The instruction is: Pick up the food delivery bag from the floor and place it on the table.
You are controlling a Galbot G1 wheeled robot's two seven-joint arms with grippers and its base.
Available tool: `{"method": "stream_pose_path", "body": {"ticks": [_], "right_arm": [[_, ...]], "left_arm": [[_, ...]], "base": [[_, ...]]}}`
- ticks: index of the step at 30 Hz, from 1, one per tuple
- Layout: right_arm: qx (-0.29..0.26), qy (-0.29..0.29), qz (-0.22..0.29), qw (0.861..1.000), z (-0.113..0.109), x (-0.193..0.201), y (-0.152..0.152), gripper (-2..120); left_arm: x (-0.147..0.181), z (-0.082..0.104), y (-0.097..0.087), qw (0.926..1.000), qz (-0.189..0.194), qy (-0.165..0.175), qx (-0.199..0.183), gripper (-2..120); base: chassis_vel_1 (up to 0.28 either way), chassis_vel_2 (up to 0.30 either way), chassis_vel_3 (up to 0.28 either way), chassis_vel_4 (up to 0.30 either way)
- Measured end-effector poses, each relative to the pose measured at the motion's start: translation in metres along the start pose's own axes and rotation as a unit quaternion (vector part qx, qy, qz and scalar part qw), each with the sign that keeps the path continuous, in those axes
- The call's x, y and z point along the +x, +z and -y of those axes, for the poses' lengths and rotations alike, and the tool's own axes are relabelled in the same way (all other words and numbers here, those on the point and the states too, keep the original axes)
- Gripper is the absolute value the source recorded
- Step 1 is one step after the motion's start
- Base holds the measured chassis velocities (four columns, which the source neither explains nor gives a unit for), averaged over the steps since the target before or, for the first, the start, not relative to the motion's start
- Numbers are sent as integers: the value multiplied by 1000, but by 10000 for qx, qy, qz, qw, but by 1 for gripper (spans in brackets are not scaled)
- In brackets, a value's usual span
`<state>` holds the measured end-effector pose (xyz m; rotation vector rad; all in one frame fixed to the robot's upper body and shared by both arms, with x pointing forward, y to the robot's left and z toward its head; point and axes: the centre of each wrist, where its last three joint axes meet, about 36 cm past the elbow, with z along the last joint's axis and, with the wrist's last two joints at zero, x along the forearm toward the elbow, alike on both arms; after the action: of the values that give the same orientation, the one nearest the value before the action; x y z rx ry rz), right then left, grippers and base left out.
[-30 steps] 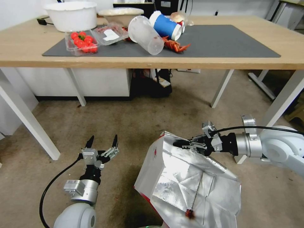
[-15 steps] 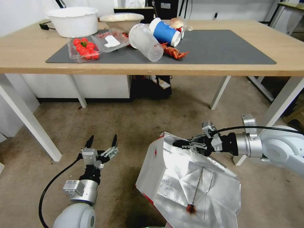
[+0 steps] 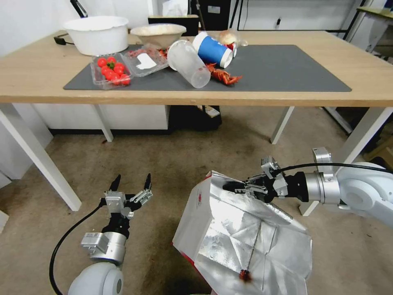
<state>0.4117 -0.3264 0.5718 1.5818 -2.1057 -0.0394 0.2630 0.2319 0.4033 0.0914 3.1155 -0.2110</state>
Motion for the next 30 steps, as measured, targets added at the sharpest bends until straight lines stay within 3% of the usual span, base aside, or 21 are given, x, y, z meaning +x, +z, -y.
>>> {"method": "stream_pose_path", "body": {"ticks": [30], "right_arm": [[6, -47, -95, 9999, 1, 8, -2, 0]], "left_arm": [[0, 0, -2, 10000, 27, 10, 3, 97]], "base": [[0, 0, 0, 0]]}}
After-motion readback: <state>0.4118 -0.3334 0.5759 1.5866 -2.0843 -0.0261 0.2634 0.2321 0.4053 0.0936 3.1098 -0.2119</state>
